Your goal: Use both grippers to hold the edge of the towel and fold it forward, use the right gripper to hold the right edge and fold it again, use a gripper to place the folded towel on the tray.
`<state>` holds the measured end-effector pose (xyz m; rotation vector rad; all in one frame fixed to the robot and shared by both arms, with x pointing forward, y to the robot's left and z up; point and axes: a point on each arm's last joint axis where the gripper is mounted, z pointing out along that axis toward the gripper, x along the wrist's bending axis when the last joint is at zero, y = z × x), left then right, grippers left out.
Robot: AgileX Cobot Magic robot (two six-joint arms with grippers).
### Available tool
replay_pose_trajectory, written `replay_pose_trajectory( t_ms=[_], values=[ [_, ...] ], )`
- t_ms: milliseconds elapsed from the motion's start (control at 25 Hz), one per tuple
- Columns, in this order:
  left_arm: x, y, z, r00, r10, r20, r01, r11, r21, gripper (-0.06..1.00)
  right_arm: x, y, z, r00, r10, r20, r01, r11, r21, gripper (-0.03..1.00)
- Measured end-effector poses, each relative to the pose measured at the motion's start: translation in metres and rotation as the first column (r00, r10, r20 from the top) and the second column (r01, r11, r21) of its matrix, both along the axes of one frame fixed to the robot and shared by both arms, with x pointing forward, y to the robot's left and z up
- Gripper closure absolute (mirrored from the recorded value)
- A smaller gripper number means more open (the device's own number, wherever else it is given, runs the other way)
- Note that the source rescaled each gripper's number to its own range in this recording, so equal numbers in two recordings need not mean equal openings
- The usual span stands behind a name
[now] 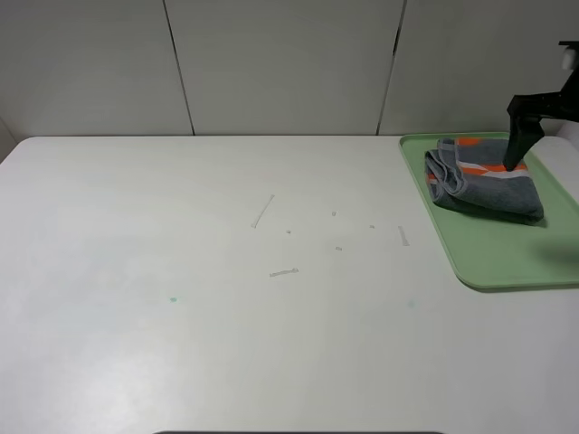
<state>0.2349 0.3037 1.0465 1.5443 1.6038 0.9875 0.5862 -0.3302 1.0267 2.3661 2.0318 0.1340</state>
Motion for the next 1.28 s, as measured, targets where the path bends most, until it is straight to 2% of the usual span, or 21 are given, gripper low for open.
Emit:
replay_pose_trajectory(
  t_ms=[400, 640, 840, 960, 1160, 1280],
  values=[
    [0.000, 0.000, 0.000, 1.000, 0.000, 0.000, 0.000, 1.000, 0.000, -0.06, -0.086, 0.011, -0.002, 0.998, -0.005, -0.061, 0.006, 1.000, 0.024, -0.03],
    [0.000, 0.000, 0.000, 1.000, 0.000, 0.000, 0.000, 1.000, 0.000, -0.06, -0.137, 0.016, 0.001, 1.000, -0.008, -0.007, 0.008, 1.000, 0.020, -0.03],
    [0.000, 0.000, 0.000, 1.000, 0.000, 0.000, 0.000, 1.000, 0.000, -0.06, -0.176, 0.020, 0.011, 0.995, -0.011, 0.096, 0.009, 1.000, 0.016, -0.03],
    [0.000, 0.000, 0.000, 1.000, 0.000, 0.000, 0.000, 1.000, 0.000, -0.06, -0.197, 0.025, 0.026, 0.980, -0.019, 0.200, 0.014, 0.999, 0.029, -0.03],
    [0.000, 0.000, 0.000, 1.000, 0.000, 0.000, 0.000, 1.000, 0.000, -0.06, -0.238, 0.033, 0.055, 0.912, -0.027, 0.410, 0.005, 0.998, 0.056, -0.03],
    [0.000, 0.000, 0.000, 1.000, 0.000, 0.000, 0.000, 1.000, 0.000, -0.06, -0.264, 0.038, 0.066, 0.872, -0.026, 0.488, -0.010, 0.997, 0.071, -0.03]
  ],
)
